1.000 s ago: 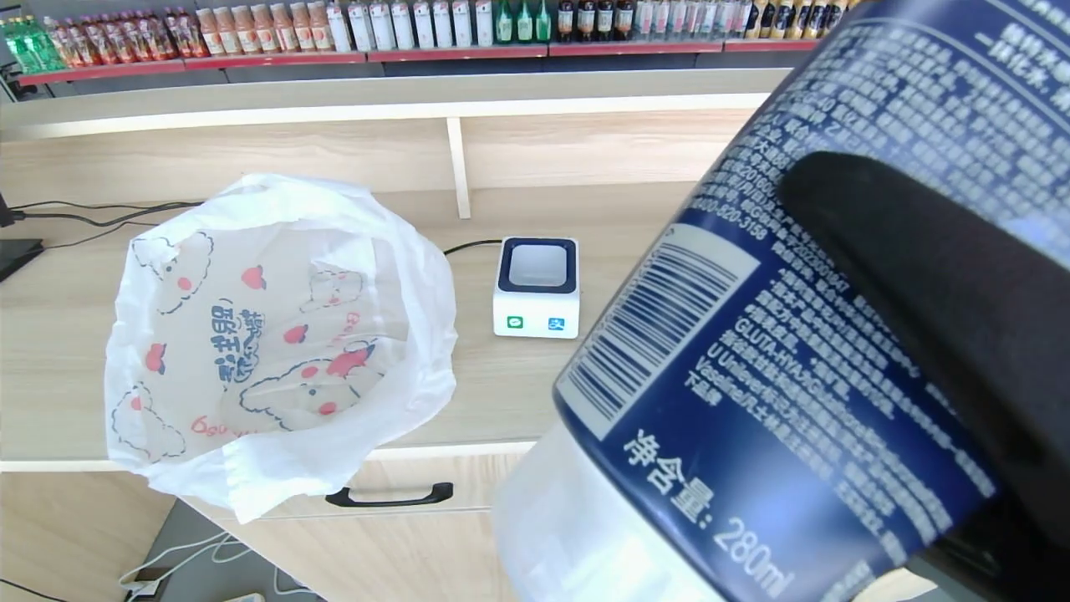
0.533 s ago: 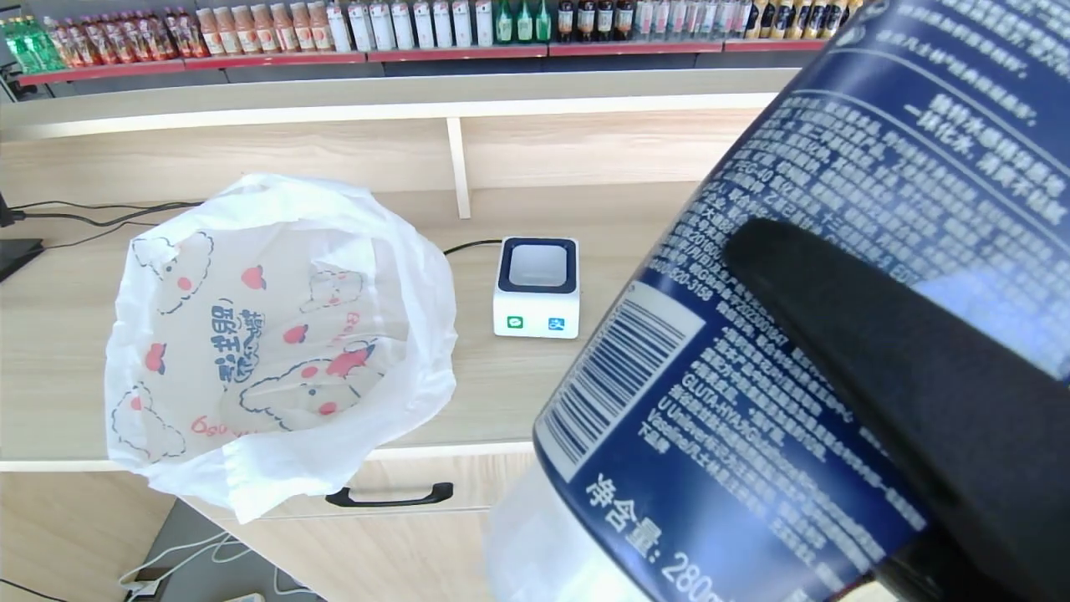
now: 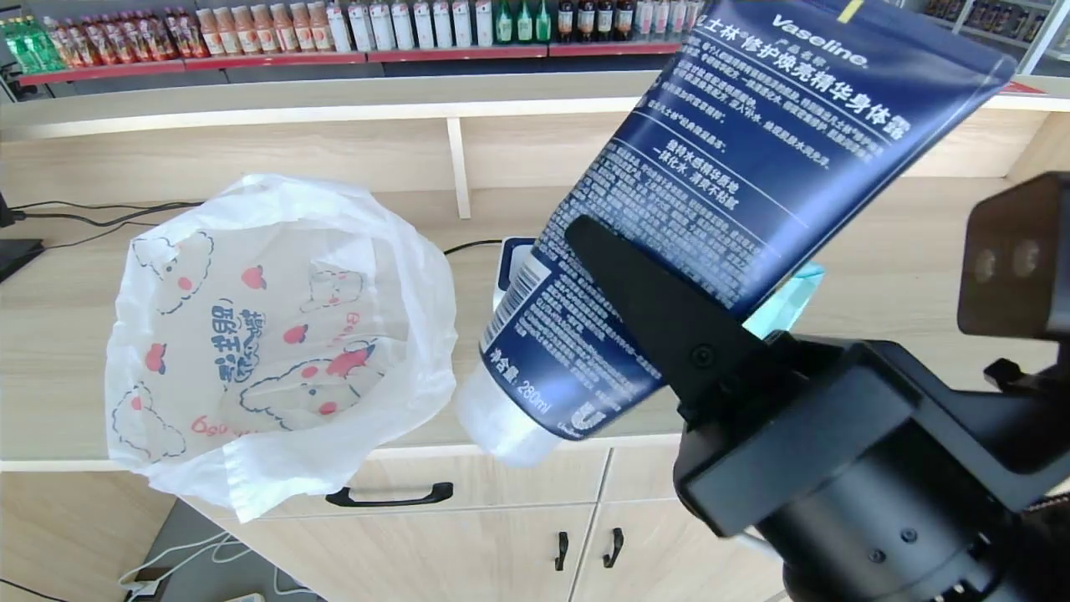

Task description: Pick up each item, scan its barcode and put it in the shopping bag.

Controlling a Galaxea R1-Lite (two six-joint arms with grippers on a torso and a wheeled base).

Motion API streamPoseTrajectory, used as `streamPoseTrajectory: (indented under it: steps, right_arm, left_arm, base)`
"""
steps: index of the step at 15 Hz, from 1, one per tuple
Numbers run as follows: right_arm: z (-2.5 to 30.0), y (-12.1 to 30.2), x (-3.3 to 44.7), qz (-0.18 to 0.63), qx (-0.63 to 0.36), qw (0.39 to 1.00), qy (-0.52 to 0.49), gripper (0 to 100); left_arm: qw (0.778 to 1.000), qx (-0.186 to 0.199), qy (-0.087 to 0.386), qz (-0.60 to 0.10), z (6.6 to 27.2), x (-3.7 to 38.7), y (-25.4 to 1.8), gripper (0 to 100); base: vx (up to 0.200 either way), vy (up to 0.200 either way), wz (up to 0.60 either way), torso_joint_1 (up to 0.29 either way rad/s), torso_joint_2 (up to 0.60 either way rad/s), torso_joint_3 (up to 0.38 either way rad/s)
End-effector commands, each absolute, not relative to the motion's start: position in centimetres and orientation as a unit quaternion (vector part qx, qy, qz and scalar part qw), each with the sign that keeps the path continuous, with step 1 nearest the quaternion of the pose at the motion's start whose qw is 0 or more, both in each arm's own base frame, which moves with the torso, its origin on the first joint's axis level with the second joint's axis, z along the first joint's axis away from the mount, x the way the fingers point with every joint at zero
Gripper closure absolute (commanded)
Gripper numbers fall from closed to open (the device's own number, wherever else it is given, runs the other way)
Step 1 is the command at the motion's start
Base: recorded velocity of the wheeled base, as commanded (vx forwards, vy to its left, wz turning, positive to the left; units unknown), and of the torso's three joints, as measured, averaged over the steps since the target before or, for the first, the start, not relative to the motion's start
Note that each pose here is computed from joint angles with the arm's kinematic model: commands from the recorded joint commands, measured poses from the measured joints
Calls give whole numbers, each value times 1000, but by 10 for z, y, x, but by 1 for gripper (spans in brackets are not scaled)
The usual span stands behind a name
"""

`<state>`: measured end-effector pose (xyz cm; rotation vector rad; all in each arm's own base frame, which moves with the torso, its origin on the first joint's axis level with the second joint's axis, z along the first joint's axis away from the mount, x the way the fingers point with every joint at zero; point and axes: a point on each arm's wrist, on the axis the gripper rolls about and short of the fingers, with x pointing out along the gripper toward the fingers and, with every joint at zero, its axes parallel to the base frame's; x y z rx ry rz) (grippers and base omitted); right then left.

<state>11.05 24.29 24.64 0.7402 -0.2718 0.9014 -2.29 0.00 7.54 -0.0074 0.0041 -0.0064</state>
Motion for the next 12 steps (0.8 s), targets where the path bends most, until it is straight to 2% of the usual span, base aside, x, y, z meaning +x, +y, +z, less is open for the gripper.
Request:
streamPoseTrajectory:
  steps: [1, 4, 6, 8, 12]
  right_arm:
    - [241, 252, 133, 407, 328, 841, -139, 100]
    - [230, 253, 151, 418, 250, 859, -158, 100]
    - [214, 254, 172, 427, 161, 873, -174, 100]
    - [205, 262, 179, 450, 107, 867, -187, 100]
    - [199, 277, 207, 425, 72, 877, -213, 100]
  left_arm:
    - [1000, -4, 2, -3, 75, -23, 0, 100]
    - [1000, -4, 2, -3, 75, -23, 0, 100]
    - [1000, -4, 2, -3, 75, -23, 0, 100]
    - [1000, -4, 2, -3, 75, -23, 0, 100]
    - [1000, -4, 2, -3, 75, -23, 0, 100]
  base:
    - [0, 0, 0, 0, 0, 0]
    - [0, 0, 0, 0, 0, 0]
    - [0, 0, 0, 0, 0, 0]
    - [0, 0, 0, 0, 0, 0]
    - [0, 0, 0, 0, 0, 0]
